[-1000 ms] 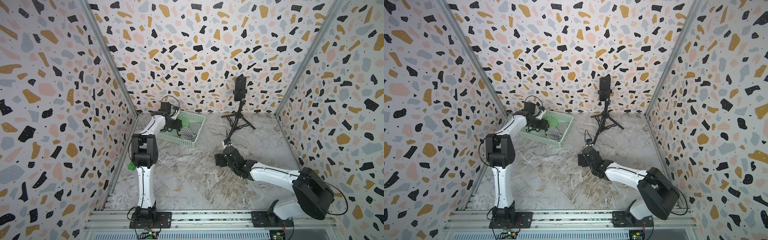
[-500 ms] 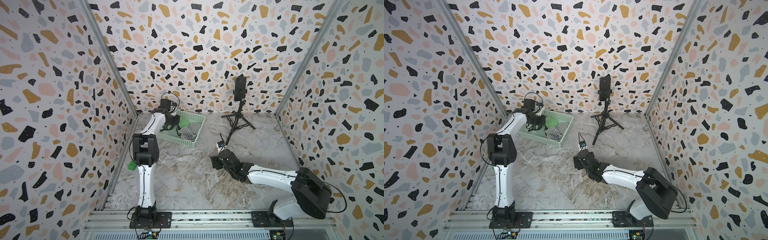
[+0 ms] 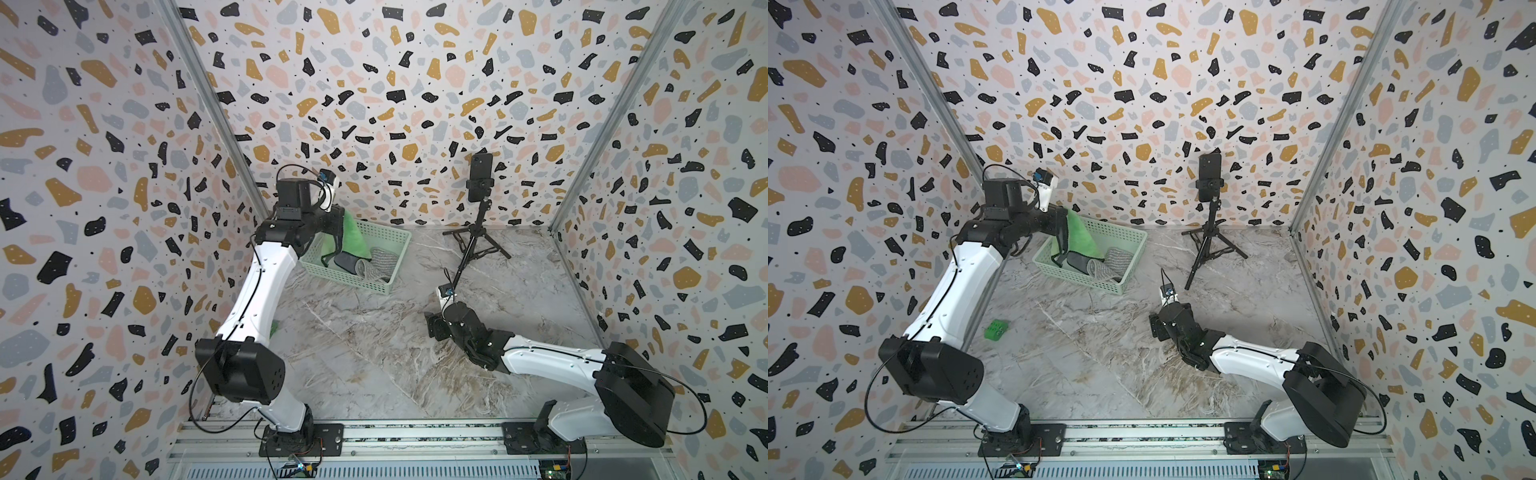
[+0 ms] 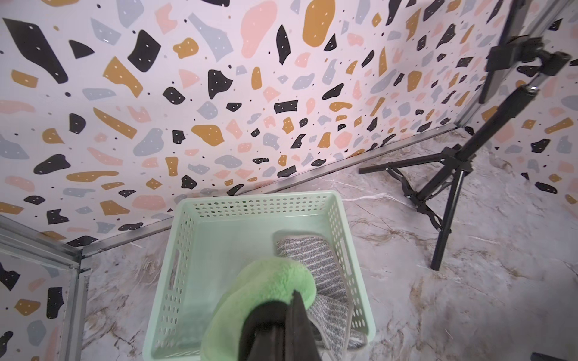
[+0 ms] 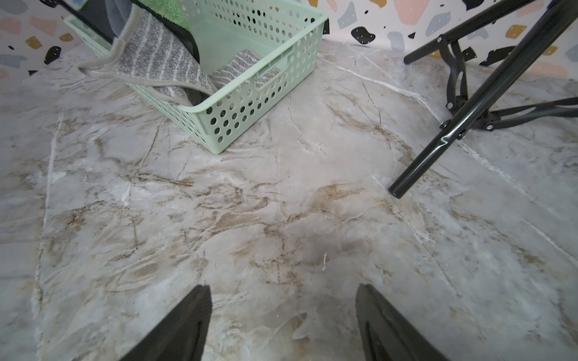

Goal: Fold the square dishcloth
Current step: Pick up the cleaning item from the bin.

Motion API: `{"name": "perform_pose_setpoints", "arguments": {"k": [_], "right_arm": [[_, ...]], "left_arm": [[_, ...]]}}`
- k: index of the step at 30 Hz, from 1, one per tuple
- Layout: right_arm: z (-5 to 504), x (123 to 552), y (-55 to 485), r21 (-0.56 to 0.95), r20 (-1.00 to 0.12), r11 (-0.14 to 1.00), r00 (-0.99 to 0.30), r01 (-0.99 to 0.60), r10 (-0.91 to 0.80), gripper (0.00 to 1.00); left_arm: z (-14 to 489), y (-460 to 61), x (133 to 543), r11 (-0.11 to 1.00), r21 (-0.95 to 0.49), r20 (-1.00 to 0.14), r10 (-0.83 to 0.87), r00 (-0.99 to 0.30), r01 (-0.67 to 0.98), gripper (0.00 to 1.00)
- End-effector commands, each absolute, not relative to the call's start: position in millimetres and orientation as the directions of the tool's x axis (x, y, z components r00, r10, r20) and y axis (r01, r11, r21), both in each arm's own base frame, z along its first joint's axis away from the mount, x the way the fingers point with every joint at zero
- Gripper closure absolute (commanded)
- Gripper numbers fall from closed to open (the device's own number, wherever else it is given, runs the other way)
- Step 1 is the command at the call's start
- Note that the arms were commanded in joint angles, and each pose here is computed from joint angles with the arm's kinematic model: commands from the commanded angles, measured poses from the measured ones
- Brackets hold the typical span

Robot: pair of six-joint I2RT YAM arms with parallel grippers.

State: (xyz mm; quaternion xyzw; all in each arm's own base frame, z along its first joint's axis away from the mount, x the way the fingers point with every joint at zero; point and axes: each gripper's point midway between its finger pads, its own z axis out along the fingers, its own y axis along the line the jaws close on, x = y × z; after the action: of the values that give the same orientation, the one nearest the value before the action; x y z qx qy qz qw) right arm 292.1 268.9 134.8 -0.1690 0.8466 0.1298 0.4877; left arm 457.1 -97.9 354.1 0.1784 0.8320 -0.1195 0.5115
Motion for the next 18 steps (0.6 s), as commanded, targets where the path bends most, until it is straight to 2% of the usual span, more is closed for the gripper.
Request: {"name": "perform_pose_setpoints", "arguments": {"k": [1, 5, 8, 10, 14, 18], "right_arm": [[160.1, 289.9, 273.1, 0.038, -0.913, 0.897, -0.381, -0.44, -0.148, 0.19], [182.8, 271.5, 290.9, -0.003, -0.947, 0.846, -0.272, -0.533, -0.174, 0.17], [204.2, 246.0, 313.3, -0.076, -0.97, 0.788, -0.137, -0.611, -0.199, 0.14], [215.2, 229.0, 329.1, -0.111, -0.975, 0.747, -0.075, -0.655, -0.21, 0.13], [242.3, 203.7, 358.0, -0.157, -0.973, 0.687, -0.01, -0.71, -0.232, 0.13], [272.9, 181.4, 383.2, -0.179, -0.97, 0.636, 0.027, -0.751, -0.242, 0.13]], "left_arm": [[369.7, -101.9, 442.9, 0.895, 0.018, -0.927, 0.182, -0.329, 0.446, 1.0], [382.6, -105.1, 409.6, 0.879, 0.01, -0.933, 0.18, -0.312, 0.476, 1.0], [388.7, -109.0, 382.3, 0.862, 0.0, -0.942, 0.17, -0.29, 0.506, 1.0], [402.5, -107.8, 362.7, 0.862, 0.019, -0.959, 0.159, -0.236, 0.506, 1.0], [425.4, -105.5, 328.9, 0.857, 0.068, -0.977, 0.162, -0.142, 0.51, 1.0], [430.9, -110.0, 297.7, 0.828, 0.086, -0.975, 0.185, -0.126, 0.554, 1.0]]}}
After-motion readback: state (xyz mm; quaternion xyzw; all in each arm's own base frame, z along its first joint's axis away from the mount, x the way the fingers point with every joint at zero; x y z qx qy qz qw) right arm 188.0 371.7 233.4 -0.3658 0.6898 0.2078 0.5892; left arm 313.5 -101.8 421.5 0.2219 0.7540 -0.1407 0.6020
